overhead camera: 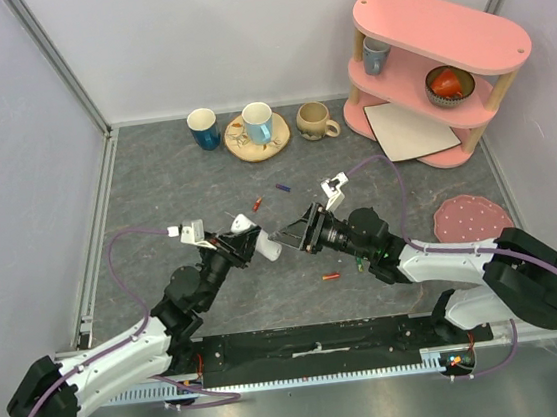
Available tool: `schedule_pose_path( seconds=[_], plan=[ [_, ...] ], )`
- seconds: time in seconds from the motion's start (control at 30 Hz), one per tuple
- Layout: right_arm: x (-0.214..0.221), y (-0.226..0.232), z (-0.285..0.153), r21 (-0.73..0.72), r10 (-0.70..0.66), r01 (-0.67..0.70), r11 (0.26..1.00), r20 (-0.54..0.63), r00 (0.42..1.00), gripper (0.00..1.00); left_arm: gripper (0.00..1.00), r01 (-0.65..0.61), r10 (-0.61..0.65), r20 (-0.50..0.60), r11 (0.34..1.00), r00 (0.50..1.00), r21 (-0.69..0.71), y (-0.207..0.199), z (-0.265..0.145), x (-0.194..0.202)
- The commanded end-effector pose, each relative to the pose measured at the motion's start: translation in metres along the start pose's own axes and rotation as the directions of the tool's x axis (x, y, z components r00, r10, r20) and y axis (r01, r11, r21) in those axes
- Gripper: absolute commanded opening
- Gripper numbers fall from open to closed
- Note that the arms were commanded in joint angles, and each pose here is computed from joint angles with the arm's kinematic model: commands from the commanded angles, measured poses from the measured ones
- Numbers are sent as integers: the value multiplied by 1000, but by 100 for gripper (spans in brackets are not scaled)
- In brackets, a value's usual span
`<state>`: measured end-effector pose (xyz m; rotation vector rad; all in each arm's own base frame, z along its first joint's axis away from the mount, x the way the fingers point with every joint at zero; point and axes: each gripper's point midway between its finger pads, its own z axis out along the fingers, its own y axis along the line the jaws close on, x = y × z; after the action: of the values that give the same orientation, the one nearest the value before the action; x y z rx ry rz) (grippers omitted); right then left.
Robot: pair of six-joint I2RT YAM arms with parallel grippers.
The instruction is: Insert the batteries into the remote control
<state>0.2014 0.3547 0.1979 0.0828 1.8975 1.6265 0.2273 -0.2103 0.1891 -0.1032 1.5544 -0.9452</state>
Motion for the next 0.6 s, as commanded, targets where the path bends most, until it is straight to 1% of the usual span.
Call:
schedule_pose_path(
  seconds=[0.0, 0.17, 0.4, 0.57],
  plan=[
    [-5, 16, -3, -51, -16, 17, 999, 6, 1000, 60, 2, 72, -76, 105, 996, 992, 47, -18, 2, -30],
    [1, 11, -2, -45, -2, 2, 999, -18, 1000, 66, 2, 90, -99, 132, 993, 986, 74, -26, 3, -40],
    [3, 12, -2, -49, -3, 1, 999, -30, 1000, 67, 2, 89, -99, 146, 993, 984, 79, -29, 3, -46],
    [8, 6, -7, -40, 0, -2, 999, -44, 999, 69, 2, 67, -76, 163, 996, 984, 60, -27, 4, -50]
  ],
)
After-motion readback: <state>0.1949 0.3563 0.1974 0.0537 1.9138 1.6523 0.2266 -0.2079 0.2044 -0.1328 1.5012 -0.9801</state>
